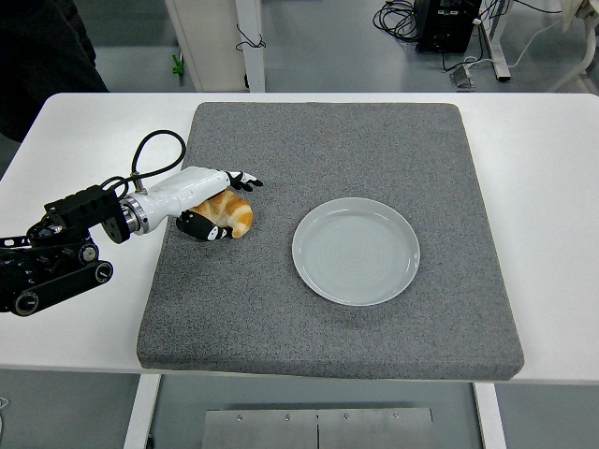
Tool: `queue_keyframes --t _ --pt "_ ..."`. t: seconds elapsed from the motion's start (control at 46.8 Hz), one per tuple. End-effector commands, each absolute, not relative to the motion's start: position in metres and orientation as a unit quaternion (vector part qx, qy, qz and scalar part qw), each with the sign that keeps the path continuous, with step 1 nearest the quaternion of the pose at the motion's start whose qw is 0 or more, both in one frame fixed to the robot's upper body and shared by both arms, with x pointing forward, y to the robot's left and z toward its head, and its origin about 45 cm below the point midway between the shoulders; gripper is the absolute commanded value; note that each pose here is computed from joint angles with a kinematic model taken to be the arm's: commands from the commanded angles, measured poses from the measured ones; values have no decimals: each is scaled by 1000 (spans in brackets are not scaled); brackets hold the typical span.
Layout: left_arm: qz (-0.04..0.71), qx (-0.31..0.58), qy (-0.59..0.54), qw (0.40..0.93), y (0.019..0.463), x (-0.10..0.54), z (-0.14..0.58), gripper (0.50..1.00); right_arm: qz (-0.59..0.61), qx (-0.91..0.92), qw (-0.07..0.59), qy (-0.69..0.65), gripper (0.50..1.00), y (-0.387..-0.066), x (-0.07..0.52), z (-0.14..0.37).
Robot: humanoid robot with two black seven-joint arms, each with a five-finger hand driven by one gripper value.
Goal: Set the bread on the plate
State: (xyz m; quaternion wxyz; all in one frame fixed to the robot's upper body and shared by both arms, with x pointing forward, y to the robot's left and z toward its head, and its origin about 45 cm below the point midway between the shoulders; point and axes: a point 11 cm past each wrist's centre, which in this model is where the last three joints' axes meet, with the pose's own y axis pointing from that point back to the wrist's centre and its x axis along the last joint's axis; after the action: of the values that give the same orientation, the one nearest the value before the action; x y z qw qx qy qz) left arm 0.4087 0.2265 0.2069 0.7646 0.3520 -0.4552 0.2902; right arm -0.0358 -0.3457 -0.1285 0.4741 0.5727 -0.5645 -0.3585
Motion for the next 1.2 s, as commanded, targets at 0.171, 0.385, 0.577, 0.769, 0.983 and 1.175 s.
queue_keyframes --t 0.171,0.385,0.577,0.769,0.983,1.175 --pt "292 350 -453 766 226 409 208 652 -358 573 474 -565 1000 -346 -36 -128" --pt "293 349 -457 764 226 412 213 622 -359 572 475 -564 1000 -346 -37 -128" --pt "298 341 -470 758 223 420 230 574 -358 573 474 -565 1000 -346 -36 -128" --pt "319 318 -478 754 215 438 267 583 -358 573 474 -565 1000 -346 -36 -128" --pt "324 308 -490 748 211 445 288 583 -358 573 474 -565 1000 -346 -36 -128" --pt "328 300 -502 741 209 450 303 583 -359 572 475 -564 1000 -346 -37 -128"
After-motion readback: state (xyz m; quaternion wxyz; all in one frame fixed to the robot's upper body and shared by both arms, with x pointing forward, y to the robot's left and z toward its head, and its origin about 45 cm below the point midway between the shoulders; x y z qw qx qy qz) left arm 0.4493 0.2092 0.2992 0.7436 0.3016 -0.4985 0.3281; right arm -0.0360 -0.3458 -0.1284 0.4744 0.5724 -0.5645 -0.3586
